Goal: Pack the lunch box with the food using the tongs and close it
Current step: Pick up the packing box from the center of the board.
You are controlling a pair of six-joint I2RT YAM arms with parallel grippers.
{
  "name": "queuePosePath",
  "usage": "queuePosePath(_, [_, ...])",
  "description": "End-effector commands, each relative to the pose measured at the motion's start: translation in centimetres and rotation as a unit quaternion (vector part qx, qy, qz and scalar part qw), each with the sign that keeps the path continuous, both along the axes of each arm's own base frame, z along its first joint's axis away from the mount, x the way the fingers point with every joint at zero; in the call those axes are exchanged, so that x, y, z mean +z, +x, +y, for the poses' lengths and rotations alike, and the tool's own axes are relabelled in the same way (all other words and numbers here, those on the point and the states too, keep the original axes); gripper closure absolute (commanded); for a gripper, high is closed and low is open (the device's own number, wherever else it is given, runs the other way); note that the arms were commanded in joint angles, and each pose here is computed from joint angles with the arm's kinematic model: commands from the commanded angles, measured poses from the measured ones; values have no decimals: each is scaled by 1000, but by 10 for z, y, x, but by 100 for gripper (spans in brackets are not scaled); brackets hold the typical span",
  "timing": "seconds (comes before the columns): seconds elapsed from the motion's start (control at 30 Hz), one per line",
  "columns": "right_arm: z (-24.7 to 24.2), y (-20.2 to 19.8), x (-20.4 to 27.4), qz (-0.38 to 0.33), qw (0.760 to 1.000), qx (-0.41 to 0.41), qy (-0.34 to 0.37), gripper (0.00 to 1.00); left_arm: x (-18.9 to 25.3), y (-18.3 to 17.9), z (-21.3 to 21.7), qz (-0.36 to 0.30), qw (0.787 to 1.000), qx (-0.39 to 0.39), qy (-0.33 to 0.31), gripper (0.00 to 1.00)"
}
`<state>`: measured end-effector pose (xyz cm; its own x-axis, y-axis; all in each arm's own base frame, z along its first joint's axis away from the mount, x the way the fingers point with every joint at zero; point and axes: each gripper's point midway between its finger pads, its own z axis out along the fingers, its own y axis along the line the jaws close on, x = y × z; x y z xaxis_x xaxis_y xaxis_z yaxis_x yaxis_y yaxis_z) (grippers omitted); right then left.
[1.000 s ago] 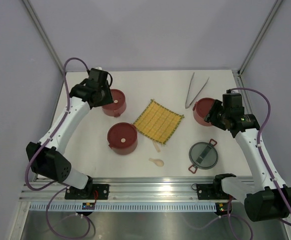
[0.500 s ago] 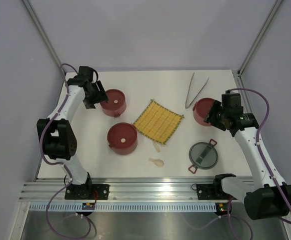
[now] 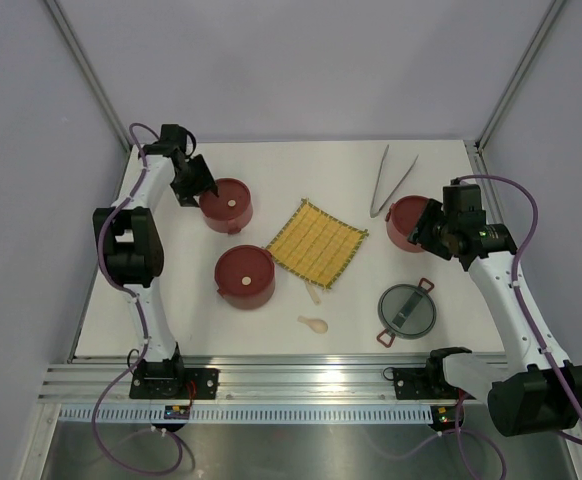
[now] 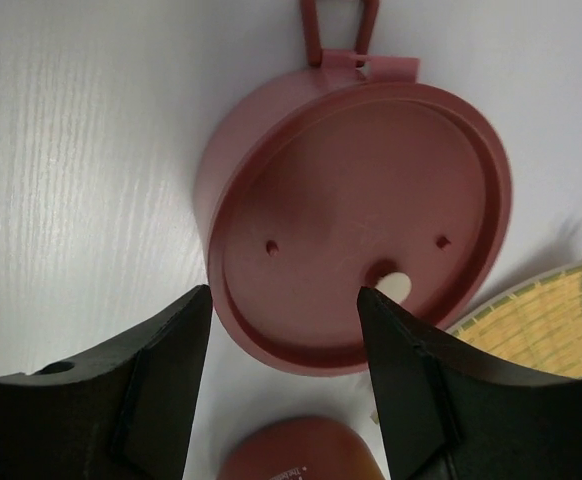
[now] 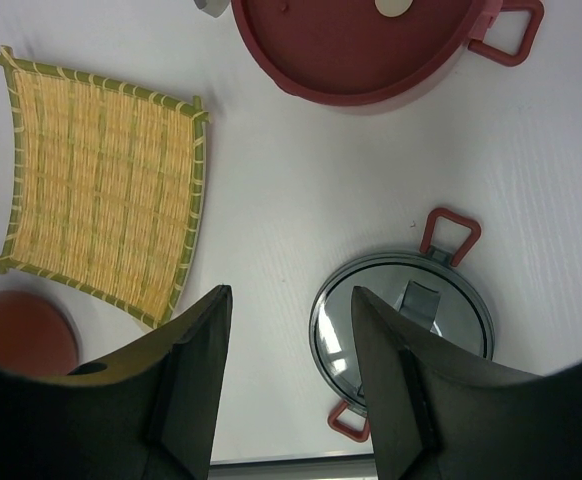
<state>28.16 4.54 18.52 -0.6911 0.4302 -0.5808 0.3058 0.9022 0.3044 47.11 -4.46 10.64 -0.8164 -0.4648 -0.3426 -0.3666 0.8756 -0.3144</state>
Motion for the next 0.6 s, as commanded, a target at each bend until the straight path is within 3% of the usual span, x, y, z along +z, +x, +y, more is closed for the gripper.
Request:
queuePosePath(0.0, [3, 5, 18, -21, 1000, 2, 3, 41, 0, 6, 14, -6, 999, 9, 35, 38])
queuePosePath(0.13, [2, 5, 20, -23, 1000, 3, 2, 41, -13, 3, 22, 4, 998, 24, 54, 48])
queuePosePath(0.17, [3, 5, 20, -22, 1000, 4, 4, 41, -16, 1, 23, 8, 998, 25, 56, 56])
queuePosePath(0.3, [3, 3, 19, -21, 1000, 3, 4, 41, -27, -6, 29, 22, 997, 35, 70, 73])
queuePosePath(0.57, [3, 2, 17, -18, 1000, 6, 5, 41, -27, -22, 25, 24, 997, 34, 60, 75])
